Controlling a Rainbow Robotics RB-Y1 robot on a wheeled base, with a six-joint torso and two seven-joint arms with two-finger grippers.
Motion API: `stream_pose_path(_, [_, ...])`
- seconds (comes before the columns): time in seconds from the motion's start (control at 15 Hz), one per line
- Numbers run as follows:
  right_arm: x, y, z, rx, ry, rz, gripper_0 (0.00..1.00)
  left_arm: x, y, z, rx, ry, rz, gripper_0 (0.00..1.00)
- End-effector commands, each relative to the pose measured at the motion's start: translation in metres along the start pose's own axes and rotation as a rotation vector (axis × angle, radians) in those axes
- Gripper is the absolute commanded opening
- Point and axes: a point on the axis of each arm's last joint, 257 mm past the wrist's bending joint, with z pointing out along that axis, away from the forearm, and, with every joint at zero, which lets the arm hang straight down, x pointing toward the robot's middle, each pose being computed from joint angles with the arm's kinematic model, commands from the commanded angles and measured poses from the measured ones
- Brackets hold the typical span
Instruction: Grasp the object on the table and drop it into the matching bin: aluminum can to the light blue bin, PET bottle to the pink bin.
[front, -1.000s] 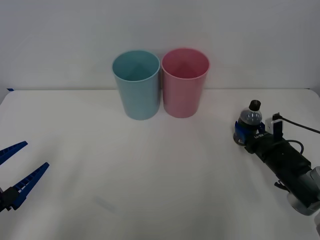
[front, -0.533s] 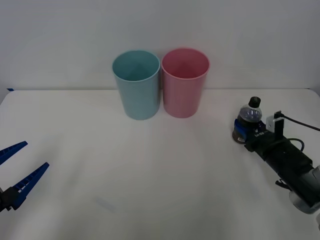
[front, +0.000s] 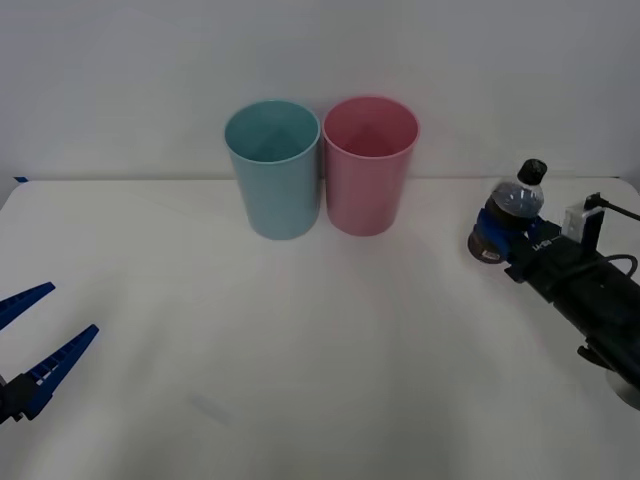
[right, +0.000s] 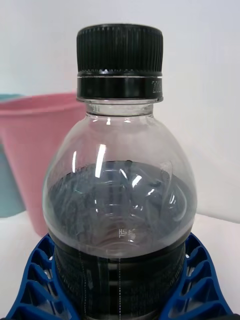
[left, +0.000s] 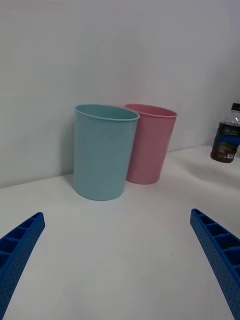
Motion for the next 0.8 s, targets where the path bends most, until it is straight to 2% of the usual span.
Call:
stream_pose_path(0.07, [-0.031,0.012,-0.001,-0.058,-0.037,0.053,0.00,0.000,0.000,0.000,0.000,0.000,0.000,1.00])
stream_pose_path(0.53, [-0.122,0.042,0.000,-0.186,-0.129,0.197,0.00,0.000,0.000,0.000,0.000,0.000,0.000,1.00])
stream_pose_path(0.67, [-0.142,0.049,0.004,-0.217,-0.145,0.218,0.00,0.000,0.000,0.000,0.000,0.000,0.000,1.00])
stream_pose_path(0.73, [-0.156,0.050,0.009,-0.232,-0.160,0.217,0.00,0.000,0.000,0.000,0.000,0.000,0.000,1.00])
stream_pose_path(0.8, [-0.166,0.052,0.014,-0.243,-0.168,0.196,0.00,0.000,0.000,0.000,0.000,0.000,0.000,1.00])
